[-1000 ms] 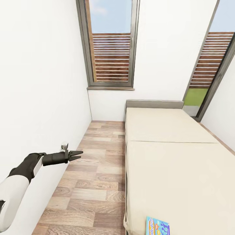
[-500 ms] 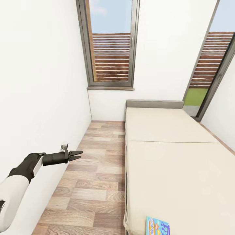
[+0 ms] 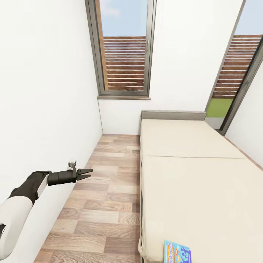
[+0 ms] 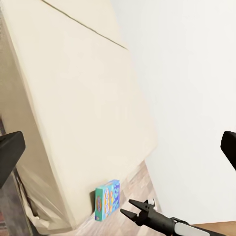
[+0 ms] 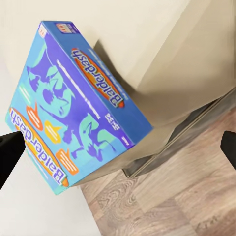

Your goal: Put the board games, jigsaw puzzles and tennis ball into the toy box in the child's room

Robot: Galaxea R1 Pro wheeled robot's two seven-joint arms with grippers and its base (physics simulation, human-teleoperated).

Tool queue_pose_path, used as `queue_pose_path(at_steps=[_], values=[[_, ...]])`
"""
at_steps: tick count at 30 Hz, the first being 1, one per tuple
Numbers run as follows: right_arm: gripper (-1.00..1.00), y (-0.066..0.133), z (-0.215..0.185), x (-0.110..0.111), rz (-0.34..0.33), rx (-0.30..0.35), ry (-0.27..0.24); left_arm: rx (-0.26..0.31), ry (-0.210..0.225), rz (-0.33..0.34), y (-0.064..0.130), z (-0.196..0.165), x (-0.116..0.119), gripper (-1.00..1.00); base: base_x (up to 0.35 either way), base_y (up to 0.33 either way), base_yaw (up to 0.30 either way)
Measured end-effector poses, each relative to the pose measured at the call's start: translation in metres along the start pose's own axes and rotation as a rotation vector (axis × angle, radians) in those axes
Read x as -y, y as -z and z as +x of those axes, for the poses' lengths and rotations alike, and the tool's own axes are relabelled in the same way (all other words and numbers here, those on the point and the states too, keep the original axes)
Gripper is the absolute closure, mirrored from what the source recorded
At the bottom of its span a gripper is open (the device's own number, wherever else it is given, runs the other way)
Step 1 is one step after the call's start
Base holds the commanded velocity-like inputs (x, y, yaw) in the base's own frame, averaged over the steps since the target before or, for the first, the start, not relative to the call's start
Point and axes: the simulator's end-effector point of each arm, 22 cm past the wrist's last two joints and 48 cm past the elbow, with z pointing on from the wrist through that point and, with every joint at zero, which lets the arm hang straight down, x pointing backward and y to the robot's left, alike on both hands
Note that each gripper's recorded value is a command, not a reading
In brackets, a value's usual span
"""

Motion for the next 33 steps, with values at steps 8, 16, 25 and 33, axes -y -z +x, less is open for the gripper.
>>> queue_pose_path(at_steps=[8, 16, 25, 33], values=[[-1.00, -0.008, 0.003, 0.010, -0.006, 0.000, 0.000, 0.000, 0.000, 0.000, -0.003, 0.007, -0.012, -1.00, 0.000, 0.000, 0.000], [-1.00, -0.017, 0.006, 0.021, -0.008, 0.000, 0.000, 0.000, -0.001, -0.001, -0.006, 0.015, -0.024, -1.00, 0.000, 0.000, 0.000], [-1.00, -0.022, 0.008, 0.024, -0.029, 0.000, 0.001, 0.001, -0.002, 0.000, -0.008, 0.020, -0.031, -1.00, 0.000, 0.000, 0.000], [-1.00, -0.023, 0.016, 0.013, -0.072, -0.029, 0.019, 0.001, -0.002, -0.001, -0.008, 0.020, -0.031, -1.00, 0.000, 0.000, 0.000]])
